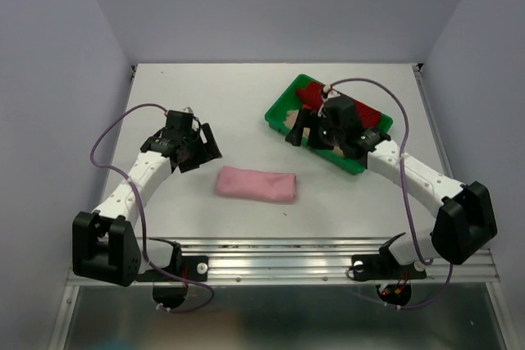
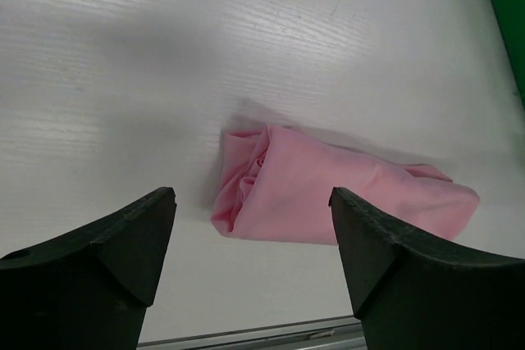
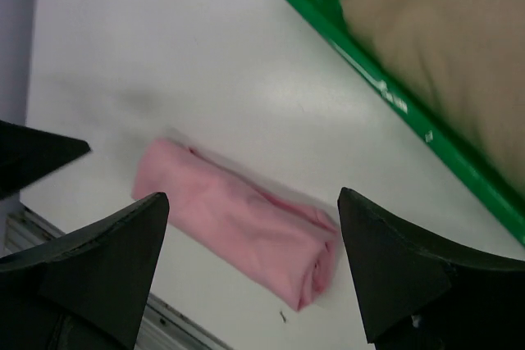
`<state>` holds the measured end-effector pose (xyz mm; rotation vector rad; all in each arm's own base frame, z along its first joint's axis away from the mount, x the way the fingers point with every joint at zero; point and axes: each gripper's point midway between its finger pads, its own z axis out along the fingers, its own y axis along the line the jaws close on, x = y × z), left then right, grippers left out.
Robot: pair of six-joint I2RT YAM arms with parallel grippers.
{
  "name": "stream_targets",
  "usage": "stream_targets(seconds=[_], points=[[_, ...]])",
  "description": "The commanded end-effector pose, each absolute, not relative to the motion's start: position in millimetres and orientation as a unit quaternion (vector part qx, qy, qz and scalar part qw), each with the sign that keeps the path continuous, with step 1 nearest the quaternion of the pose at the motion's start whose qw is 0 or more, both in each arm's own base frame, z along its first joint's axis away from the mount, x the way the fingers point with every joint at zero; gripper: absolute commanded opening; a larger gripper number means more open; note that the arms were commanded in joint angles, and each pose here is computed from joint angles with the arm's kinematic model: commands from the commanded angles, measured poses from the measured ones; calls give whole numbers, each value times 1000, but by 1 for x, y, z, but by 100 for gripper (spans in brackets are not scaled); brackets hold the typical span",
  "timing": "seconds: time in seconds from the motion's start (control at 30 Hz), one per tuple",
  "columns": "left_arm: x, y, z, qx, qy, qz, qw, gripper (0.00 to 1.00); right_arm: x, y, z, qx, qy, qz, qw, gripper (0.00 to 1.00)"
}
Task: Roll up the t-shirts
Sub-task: Pick up the T-shirt from the center of the board.
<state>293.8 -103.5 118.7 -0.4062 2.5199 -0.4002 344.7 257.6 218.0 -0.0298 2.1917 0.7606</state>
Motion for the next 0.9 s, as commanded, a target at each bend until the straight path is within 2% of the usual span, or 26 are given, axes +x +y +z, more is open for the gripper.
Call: stream_targets(seconds=[0.0, 0.17, 0.33, 0.47, 0.77, 0.87], points=[[293, -108, 123, -162, 926, -177, 292, 89, 291, 257, 162, 43, 897, 325, 298, 90], [292, -96, 115, -177, 922, -152, 310, 88, 254, 245, 111, 94, 912, 322, 235, 91], [293, -86, 125, -195, 910, -138, 340, 85, 239, 251, 85, 110, 914, 337, 196, 92], [289, -91, 122, -175, 919, -147, 322, 86, 233, 254, 67, 119, 914, 345, 175, 91], [286, -105, 112, -173, 919, -184, 303, 85, 222, 283, 47, 103, 913, 369, 139, 86], [289, -105, 114, -174, 918, -184, 306, 85, 220, 284, 39, 115, 912, 371, 131, 79]])
